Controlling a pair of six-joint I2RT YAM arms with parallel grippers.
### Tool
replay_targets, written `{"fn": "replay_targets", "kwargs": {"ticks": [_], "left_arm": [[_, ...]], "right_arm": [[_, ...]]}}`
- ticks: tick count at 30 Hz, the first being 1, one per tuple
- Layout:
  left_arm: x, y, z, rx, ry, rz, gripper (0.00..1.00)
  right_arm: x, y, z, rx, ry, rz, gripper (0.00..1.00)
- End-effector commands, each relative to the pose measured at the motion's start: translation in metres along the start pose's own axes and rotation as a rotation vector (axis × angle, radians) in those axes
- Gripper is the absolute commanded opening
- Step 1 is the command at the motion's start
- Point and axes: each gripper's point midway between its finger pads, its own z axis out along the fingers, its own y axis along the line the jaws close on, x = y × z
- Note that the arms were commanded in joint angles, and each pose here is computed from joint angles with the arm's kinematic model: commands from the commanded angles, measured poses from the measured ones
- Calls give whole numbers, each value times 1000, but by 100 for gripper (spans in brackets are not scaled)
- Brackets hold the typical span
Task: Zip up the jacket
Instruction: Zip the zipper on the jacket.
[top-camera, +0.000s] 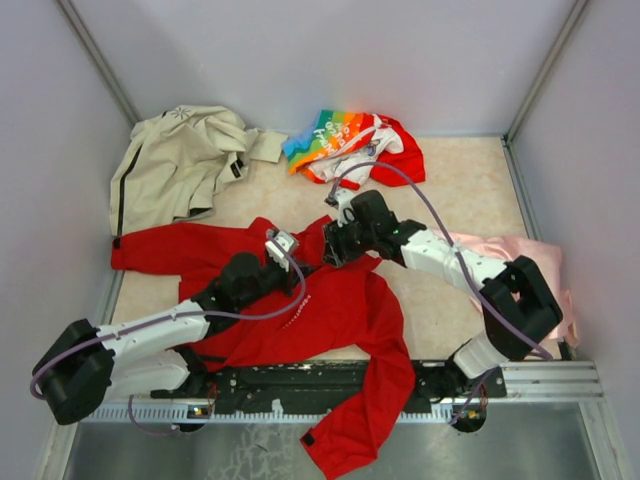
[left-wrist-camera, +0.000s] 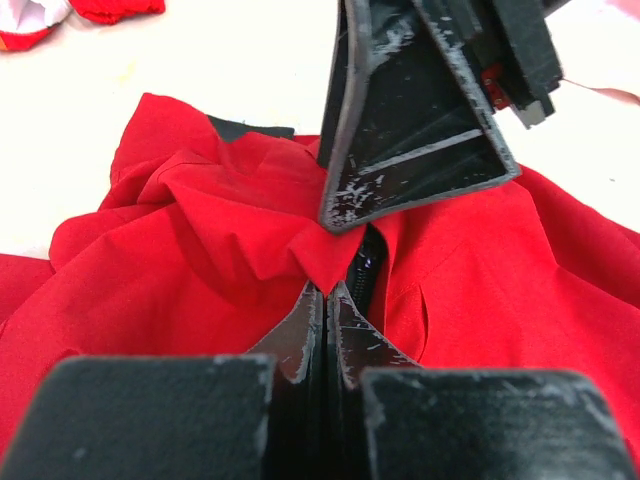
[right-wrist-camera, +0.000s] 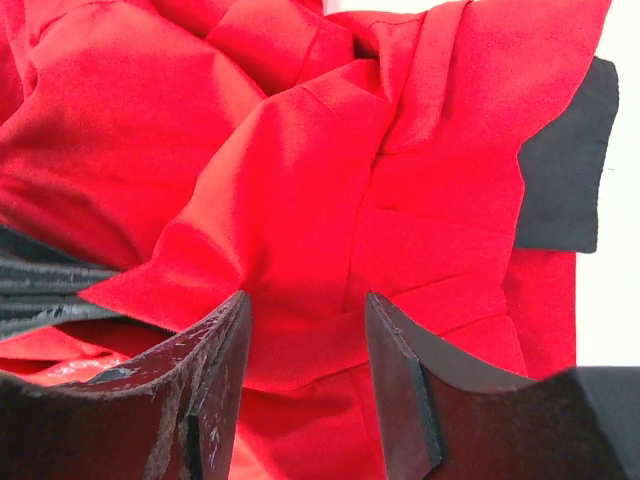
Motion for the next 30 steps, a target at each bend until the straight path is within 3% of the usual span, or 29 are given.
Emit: {"fn": "replay_targets", "kwargs": {"ticks": [1,10,16,23,30], "left_arm": [[-32,8,3,-53,-91,11,0],[-33,12,2,-76,-93,8,0],[-40,14,-3,-98,-134,-64,0],[-43,12,-2,-108,-125,-168,0],[-49,-13,-4,29,-155,-239,0]], "right_arm": [[1,20,-16,-90,-72,-71,50],[20,37,-18,-222,-113,-146,51],[40,30,-17,-212,-120,-156,52],[40,10,-21,-97,-273,-114,52],[19,26,-23,-188,-418,-150,48]]}}
